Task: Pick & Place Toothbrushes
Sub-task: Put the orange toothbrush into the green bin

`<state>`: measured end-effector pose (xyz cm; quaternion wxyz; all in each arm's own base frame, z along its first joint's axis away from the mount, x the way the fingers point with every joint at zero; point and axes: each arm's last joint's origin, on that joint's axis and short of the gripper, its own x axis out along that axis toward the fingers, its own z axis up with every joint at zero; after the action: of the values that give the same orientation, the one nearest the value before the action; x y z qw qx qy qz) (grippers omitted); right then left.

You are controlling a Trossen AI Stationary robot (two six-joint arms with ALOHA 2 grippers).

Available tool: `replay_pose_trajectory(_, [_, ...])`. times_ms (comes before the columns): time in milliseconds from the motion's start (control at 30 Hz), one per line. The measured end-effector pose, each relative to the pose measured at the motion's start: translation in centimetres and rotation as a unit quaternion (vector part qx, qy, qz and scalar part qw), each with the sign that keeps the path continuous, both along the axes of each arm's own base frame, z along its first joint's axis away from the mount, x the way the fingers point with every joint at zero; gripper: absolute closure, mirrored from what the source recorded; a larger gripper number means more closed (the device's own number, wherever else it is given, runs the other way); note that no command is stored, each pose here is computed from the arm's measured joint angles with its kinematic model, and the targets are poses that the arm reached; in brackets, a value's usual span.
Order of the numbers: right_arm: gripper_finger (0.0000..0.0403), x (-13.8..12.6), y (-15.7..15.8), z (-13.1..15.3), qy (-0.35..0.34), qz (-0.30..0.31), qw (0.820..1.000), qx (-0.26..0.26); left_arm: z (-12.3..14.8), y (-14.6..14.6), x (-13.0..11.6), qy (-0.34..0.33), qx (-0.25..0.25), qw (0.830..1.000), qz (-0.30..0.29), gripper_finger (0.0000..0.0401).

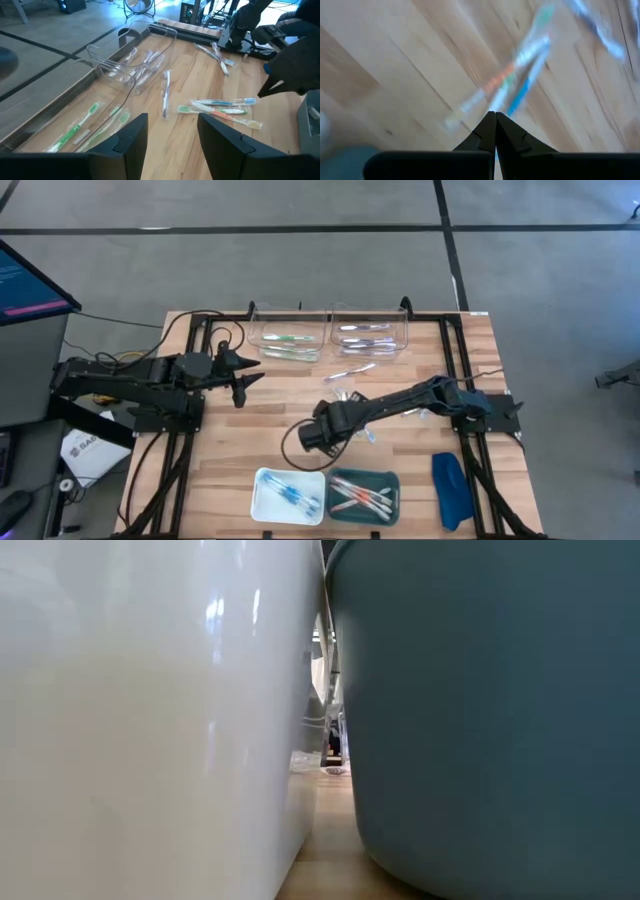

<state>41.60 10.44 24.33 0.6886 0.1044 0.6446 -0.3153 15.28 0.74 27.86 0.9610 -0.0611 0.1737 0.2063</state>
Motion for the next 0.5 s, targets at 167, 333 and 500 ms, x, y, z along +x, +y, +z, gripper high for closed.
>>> replay_pose_trajectory(167, [0.0403, -2.7, 0.8, -1.9, 0.038, -0.024, 0.999, -0.005, 0.0, 0.0, 0.0, -0.001, 0.000, 1.000, 0.000, 0.0233])
replay_pose_trajectory(333, [0.0403, -4.1, 1.0, -2.5, -0.075, -0.034, 0.995, 0.061, 0.1, 0.0, 0.0, -0.007, 0.000, 1.000, 0.000, 0.0233])
replay_pose_trajectory(500, [0.0403, -4.9, -0.8, -2.2, -0.232, -0.079, 0.963, 0.114, 0.2, 0.0, 0.1, -0.013, -0.001, 1.000, 0.000, 0.0233])
